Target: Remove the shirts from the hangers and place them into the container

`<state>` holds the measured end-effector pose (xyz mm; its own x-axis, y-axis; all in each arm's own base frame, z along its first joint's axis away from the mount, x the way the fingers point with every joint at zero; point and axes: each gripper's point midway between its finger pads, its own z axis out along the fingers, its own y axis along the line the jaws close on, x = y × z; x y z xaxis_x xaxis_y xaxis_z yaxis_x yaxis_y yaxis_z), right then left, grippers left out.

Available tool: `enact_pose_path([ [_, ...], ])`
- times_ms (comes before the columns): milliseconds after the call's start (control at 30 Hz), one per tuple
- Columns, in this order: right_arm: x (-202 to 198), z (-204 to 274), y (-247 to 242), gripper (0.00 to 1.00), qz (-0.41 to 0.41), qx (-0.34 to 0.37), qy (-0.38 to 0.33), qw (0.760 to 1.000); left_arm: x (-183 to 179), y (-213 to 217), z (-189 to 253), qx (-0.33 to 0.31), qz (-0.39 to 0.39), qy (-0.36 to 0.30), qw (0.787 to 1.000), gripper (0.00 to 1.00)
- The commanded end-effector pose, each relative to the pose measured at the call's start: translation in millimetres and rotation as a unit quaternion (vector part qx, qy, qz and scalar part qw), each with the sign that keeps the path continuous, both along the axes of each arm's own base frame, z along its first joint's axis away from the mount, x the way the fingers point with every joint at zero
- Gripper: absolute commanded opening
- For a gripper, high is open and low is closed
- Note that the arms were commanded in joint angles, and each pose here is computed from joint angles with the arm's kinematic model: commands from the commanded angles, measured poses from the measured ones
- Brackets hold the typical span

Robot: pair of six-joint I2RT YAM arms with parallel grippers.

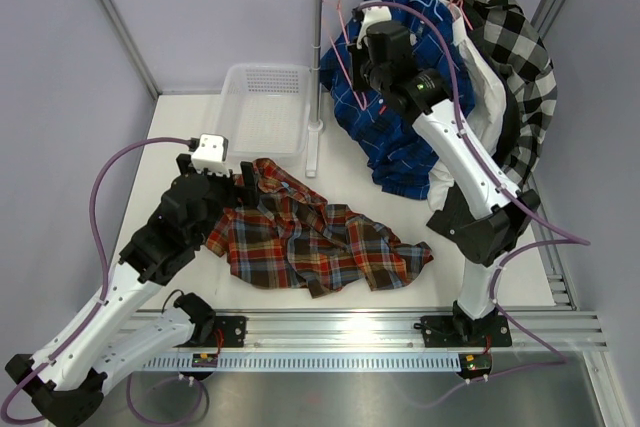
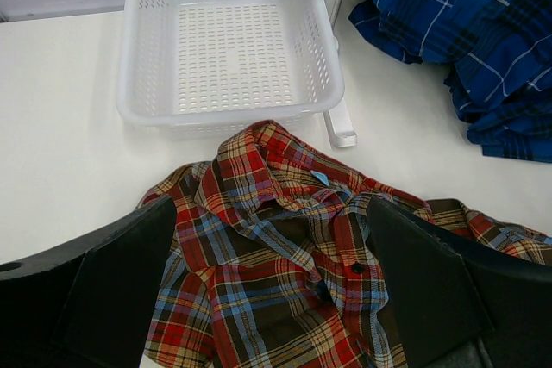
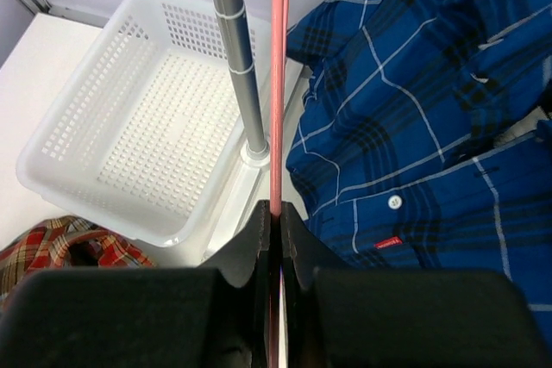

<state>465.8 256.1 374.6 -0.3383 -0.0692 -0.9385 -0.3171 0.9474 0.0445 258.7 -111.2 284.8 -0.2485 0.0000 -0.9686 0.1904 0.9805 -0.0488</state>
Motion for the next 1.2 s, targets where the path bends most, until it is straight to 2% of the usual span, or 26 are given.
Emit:
enact_pose_path([
  [0,-13.3,30.2,-3.2,0.19,0.015,0.030,-0.033,0.999,2.6,-3.5,6.1,-0.009,-0.006,-0.010,1.000,0.99],
  [67,-16.9,29.3,-3.6,0.32,0.020,0.031,-0.032,0.999,2.8,-4.6,5.3,-0.008,-0.008,-0.009,1.000,0.99],
  [100,-22.4,34.8,-6.0,0.49,0.022,0.035,-0.036,0.999,3.3,-5.7,3.4,-0.007,-0.010,-0.006,1.000,0.99],
  [167,-29.4,41.1,-8.6,0.66,0.026,0.038,-0.041,0.998,3.5,-6.6,3.2,-0.009,-0.011,-0.005,1.000,0.99],
  [267,-52.3,65.4,-22.7,0.88,0.026,0.054,-0.060,0.996,3.7,-13.8,-0.2,-0.012,-0.024,0.006,1.000,0.99],
  [333,-71.4,78.1,-35.6,0.95,0.023,0.063,-0.072,0.995,1.8,-21.9,-1.2,-0.028,-0.036,0.023,0.999,0.99],
  [467,-96.5,72.8,-55.2,0.99,0.010,0.065,-0.071,0.995,-6.5,-37.6,-14.9,-0.074,-0.055,0.069,0.993,0.99],
  [600,-142.5,64.3,-87.5,0.99,-0.005,0.085,-0.084,0.993,-14.4,-53.5,-34.9,-0.117,-0.060,0.120,0.984,0.99],
  [800,-198.3,35.7,-117.4,1.00,-0.008,0.120,-0.082,0.989,-15.0,-79.5,-90.2,-0.117,-0.035,0.206,0.971,0.99],
  [833,-202.9,30.5,-121.2,0.99,-0.011,0.121,-0.079,0.989,-14.2,-86.2,-106.8,-0.099,-0.028,0.226,0.969,0.99],
  [967,-230.8,18.2,-139.1,0.99,-0.016,0.130,-0.080,0.988,-4.6,-93.8,-136.9,-0.082,0.025,0.252,0.964,0.99],
  [1167,-247.9,-14.3,-144.5,0.99,-0.009,0.129,-0.057,0.990,14.1,-102.0,-169.8,-0.106,0.082,0.257,0.957,0.99],
])
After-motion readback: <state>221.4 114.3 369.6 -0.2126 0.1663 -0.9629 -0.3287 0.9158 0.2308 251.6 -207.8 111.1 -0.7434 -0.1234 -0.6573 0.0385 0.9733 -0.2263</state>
